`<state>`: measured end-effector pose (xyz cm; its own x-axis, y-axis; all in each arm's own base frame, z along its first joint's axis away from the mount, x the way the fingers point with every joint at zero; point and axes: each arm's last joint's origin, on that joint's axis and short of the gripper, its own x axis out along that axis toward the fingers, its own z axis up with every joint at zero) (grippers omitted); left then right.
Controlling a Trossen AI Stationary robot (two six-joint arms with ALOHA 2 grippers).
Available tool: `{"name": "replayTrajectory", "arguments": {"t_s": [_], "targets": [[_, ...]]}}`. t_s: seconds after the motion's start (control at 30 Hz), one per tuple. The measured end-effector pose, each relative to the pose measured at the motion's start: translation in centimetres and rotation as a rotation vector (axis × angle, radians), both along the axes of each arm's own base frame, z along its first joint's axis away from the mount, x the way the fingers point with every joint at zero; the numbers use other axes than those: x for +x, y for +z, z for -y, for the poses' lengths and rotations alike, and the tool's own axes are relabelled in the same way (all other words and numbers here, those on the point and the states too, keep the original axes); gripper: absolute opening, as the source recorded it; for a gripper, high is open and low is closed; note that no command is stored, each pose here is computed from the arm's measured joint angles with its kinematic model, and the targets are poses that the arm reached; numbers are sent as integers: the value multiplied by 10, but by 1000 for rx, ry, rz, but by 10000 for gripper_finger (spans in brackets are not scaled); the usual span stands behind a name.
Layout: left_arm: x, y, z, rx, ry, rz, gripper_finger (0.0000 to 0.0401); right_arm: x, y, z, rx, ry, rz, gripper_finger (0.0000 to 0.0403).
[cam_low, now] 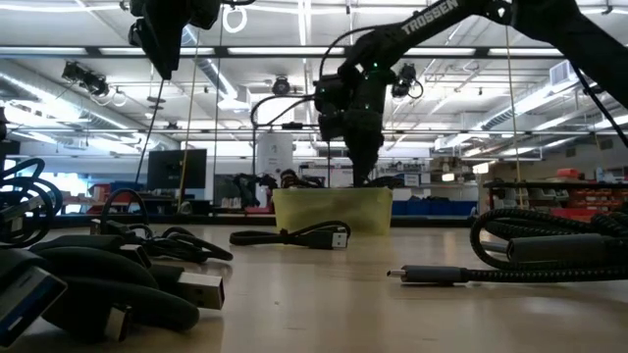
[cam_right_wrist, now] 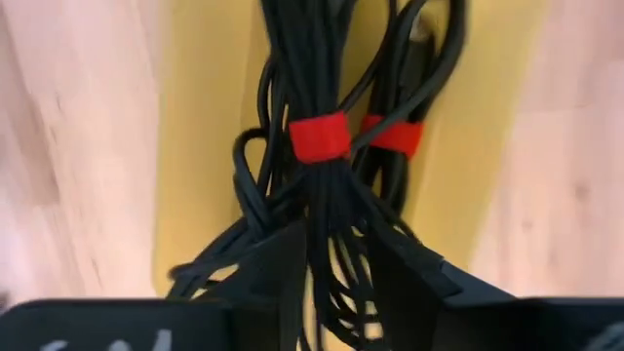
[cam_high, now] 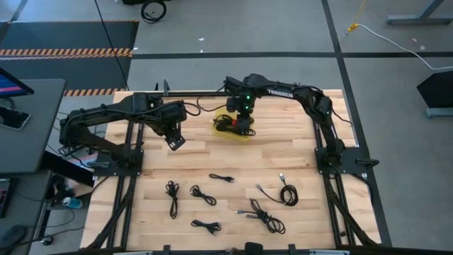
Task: Pick and place USB-C Cables
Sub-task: Put the black charger cable into the yellow bin
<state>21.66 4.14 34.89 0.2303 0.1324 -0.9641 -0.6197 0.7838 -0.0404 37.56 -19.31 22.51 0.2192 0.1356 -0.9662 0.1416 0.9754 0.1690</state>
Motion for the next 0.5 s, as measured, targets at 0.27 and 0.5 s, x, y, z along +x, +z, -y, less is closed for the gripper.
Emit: {"name": "replayTrajectory", "arguments": {"t_s": [0.27, 0.5], "targets": [[2, 1, 0, 4, 0, 18, 176, 3, 72, -7, -65, 17, 93, 121], [14, 3, 0, 42, -71, 116, 176, -13, 145, -25, -114, 31, 197, 121]]}}
